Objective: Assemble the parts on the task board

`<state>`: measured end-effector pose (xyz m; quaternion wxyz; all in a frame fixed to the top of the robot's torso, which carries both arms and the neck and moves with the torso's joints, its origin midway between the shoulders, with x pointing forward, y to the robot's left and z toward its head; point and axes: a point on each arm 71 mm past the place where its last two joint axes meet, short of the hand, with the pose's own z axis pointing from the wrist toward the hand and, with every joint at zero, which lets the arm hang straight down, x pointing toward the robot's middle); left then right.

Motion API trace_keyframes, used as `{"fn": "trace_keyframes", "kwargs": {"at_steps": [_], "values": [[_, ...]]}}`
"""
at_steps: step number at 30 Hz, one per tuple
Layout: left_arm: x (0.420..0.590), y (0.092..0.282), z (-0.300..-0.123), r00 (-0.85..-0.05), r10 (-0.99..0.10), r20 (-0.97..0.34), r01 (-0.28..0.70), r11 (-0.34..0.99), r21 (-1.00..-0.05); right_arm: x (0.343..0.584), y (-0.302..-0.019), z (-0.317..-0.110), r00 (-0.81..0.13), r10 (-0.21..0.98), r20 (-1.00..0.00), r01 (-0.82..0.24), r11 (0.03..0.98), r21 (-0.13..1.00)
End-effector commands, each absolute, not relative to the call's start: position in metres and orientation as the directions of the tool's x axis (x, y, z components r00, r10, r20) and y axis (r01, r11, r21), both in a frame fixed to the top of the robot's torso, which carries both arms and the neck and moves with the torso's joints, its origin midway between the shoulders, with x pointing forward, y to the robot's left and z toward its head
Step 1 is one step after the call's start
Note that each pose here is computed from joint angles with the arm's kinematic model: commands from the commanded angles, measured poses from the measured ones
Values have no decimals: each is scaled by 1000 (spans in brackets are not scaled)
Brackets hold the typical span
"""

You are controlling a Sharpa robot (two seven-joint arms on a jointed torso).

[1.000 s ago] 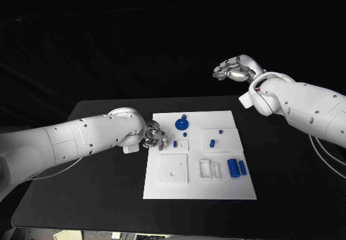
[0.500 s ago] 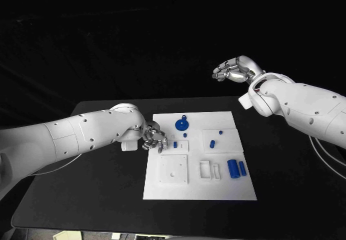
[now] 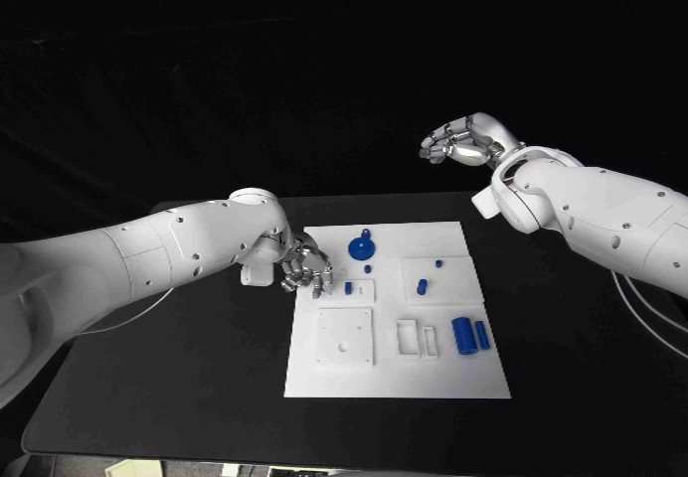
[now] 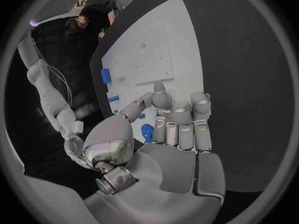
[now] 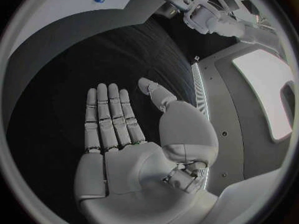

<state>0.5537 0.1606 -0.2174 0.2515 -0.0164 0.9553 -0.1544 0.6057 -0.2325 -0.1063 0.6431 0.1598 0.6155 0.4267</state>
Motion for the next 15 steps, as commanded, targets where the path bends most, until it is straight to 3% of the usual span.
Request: {"fn": "trace_keyframes", "kwargs": {"at_steps": [1, 15], "values": [[553, 159, -217, -913, -78, -400, 51, 952, -301, 606, -231, -107, -132, 747, -651, -356, 578, 735], [566, 152, -213, -941, -90, -325, 4, 961, -278, 606, -226, -107, -139, 747, -650, -358, 574, 736]]}}
